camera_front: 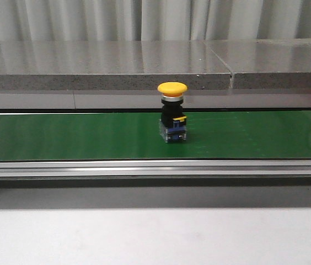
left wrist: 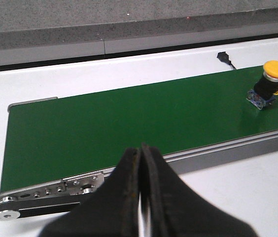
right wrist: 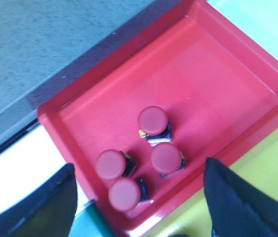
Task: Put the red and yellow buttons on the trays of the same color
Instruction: 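Move the right gripper back over the belt end above the yellow button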
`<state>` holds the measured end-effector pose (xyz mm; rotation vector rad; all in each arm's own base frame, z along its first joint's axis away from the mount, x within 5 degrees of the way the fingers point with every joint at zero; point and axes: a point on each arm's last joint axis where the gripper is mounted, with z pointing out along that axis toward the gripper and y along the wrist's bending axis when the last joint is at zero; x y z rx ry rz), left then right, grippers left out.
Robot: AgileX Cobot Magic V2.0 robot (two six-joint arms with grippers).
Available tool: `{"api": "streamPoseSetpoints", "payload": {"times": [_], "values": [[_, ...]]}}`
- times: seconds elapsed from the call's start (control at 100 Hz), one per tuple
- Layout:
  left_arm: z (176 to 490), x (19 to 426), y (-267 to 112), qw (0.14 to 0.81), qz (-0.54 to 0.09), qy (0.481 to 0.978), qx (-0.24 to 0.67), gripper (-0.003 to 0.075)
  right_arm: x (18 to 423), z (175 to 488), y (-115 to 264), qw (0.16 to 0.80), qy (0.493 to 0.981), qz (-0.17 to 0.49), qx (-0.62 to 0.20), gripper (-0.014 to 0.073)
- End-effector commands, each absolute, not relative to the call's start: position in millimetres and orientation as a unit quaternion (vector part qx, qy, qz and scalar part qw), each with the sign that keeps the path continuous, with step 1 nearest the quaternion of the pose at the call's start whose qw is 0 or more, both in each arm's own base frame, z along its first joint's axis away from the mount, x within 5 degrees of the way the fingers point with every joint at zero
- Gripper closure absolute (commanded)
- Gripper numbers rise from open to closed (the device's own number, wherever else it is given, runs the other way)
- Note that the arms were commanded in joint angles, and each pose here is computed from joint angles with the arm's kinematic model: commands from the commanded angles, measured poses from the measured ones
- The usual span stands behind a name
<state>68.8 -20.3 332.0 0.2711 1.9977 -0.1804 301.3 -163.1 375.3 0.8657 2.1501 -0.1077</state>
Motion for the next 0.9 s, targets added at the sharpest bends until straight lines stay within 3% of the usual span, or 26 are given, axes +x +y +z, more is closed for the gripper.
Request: {"api": "streamPoseSetpoints", "payload": {"times": [0.0, 0.39, 0.61, 0.89], "values": [[345.2, 71.1, -21.9, 0.564, -0.088, 0.814, 0.109, 0.0741, 284.7, 412.1, -146.2, 0.452, 0.834, -0.052, 0.313, 0.0053], [345.2, 71.1, -21.9, 0.564, -0.088, 0.814, 0.109, 0.0741, 269.1, 431.1, -84.6, 0.431, 0.880, -0.037, 0.196, 0.0053], [345.2, 71.1, -21.9, 0.564, -0.088, 0.814, 0.109, 0.0741, 271.3, 421.5, -27.8, 0.365, 0.929, 0.008, 0.051, 0.0053], [345.2, 71.1, -21.9, 0.564, -0.088, 0.814, 0.109, 0.0741, 281.4, 400.9, 37.1, 0.296, 0.948, 0.079, -0.086, 0.0053]]}}
